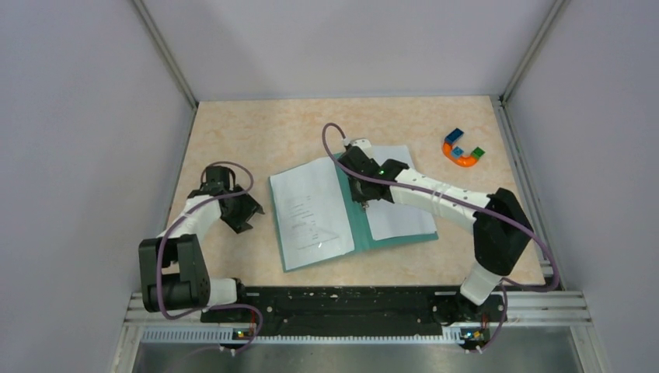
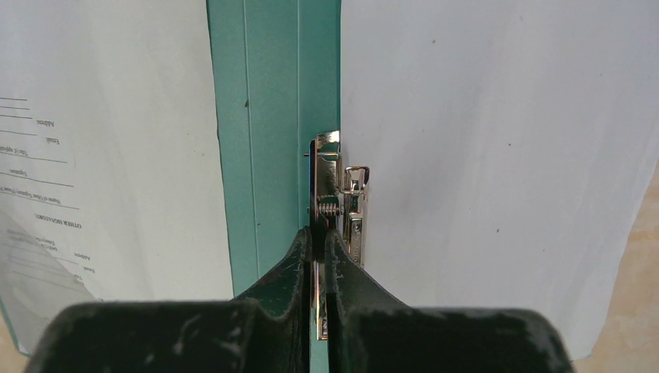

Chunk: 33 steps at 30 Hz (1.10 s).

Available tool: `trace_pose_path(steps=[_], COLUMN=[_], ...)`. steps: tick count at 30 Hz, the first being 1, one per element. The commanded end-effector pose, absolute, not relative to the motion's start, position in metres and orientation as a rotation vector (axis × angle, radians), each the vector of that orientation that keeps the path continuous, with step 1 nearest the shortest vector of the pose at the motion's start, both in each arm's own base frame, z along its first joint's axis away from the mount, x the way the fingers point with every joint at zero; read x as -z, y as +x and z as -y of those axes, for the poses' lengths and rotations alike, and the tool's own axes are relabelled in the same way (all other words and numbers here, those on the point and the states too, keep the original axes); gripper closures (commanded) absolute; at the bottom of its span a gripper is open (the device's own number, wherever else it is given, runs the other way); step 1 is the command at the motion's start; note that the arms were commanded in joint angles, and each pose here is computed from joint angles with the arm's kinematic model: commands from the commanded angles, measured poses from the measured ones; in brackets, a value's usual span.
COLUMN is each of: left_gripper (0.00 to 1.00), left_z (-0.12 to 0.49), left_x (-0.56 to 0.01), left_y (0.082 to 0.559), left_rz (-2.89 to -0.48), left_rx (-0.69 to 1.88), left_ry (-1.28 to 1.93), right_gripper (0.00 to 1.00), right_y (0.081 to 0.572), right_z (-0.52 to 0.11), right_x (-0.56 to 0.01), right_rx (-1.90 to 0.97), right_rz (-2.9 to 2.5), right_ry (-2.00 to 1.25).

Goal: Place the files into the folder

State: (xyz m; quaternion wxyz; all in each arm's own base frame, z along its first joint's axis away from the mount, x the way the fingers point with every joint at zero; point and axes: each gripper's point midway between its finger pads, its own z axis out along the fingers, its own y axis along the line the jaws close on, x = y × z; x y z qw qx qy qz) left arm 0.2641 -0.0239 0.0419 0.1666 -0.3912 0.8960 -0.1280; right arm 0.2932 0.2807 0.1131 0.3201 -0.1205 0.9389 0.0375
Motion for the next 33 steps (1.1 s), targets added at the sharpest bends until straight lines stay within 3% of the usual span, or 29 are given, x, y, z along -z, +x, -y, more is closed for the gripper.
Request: trace_pose_path(steps=[1,16,24,33], left_gripper=[0.39,0.42,0.45,0.46], left_z=[0.033,0.080,0.104,0.112], left_x=[-0.041,-0.057,-0.112,-0.130], left_y=[0.273,0.291,0.293,0.292], left_rz=[-2.522,-2.504,-2.386,-2.369], left_rx=[0.462,0.883,1.138,1.173], left_ry=[-1.128,-1.063,-0.821,-0.710], right_gripper=[1.00,1.00,1.00,1.00], right_y=[0.304,0.308,0.315,0.312], right_z=[-0.280,-0.272,-0.291,-0.330], right_x=[-0.168,-0.192,-0.157,-0.102], right_rx=[-0.214,-0.287,-0.371,-0.563], right_rz=[-2.357,-2.314,-2.374,-2.462], right_ry=[-0.257,-0.196,-0.183,-0.105])
